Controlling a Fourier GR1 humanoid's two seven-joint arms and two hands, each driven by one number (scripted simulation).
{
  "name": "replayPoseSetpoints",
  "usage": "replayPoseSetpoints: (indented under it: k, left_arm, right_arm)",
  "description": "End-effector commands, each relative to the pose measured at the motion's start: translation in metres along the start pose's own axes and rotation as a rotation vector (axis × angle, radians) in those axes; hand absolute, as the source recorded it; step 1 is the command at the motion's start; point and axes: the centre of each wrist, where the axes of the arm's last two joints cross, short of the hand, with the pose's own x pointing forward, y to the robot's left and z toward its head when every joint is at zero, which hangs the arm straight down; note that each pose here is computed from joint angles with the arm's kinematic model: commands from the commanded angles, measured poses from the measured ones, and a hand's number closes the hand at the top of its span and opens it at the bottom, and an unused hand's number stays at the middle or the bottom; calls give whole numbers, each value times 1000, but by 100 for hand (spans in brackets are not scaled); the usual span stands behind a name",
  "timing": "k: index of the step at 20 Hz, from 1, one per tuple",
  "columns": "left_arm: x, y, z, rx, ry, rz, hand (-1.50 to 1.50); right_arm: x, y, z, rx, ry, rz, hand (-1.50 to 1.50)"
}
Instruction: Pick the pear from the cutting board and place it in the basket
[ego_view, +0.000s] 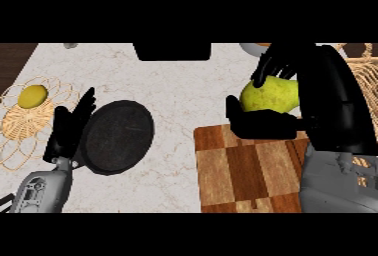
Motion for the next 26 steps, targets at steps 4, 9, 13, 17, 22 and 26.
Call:
replayPoseSetpoints:
  k: [4,9,13,17,22,26]
  left_arm:
    - [-5,-4,-3,2,-1,1,0]
    - [7,-4,0,-19,-14,-16,0]
    - [-1,8,2,0,-13,0,0]
    - [-3,-4,4,-8,4,11,0]
    - [5,14,0,-12,-10,-5,0]
    - [-11,1,0,-15,-4,14,0]
  right_arm:
    - [41,-64,-19,-66,36,-22,150]
    - [43,-101,-44,-169,98,28,150]
    - [16,-98,-70,-171,187,315,150]
    - [-8,-131,-87,-161,284,484,150]
    - [-46,-170,-102,-156,378,530,150]
    - [-93,-165,-99,-154,380,557,150]
